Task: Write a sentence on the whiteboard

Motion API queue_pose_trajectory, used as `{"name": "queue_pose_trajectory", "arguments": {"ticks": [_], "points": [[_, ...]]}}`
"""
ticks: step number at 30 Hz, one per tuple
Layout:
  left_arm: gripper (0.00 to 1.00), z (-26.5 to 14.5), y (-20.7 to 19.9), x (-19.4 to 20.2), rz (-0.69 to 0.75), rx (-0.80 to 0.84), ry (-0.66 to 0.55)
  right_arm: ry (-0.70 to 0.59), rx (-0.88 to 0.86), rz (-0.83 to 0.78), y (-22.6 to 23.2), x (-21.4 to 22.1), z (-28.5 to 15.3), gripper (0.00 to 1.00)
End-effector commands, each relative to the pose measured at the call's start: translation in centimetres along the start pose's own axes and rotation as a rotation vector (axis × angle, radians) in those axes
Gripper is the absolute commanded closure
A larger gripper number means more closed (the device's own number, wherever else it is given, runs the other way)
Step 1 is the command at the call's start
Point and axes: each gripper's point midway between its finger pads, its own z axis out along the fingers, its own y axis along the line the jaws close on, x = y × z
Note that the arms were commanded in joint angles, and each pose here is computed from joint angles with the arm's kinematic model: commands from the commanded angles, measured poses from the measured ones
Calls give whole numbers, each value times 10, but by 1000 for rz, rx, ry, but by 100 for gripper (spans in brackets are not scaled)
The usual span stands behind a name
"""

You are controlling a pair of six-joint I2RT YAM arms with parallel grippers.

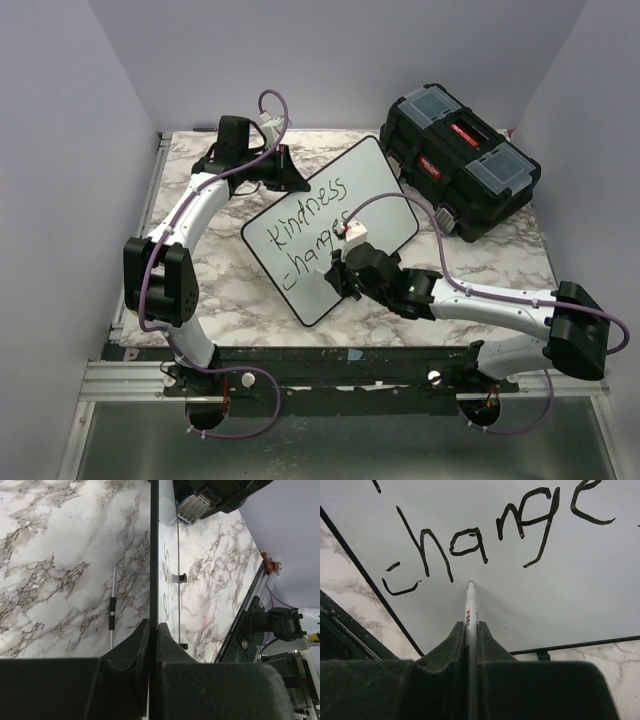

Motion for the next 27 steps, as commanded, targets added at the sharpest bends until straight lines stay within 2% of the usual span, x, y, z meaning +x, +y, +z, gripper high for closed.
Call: {"name": "queue_pose_trajectory", "arguments": {"ticks": [1, 27], "points": [[100, -1, -3, -10, 86, 29, -32, -42, 6, -3, 5, -14, 4, 99], [100, 1, 0, -9, 79, 26, -24, 89, 16, 30, -9, 47, -19, 99]]}}
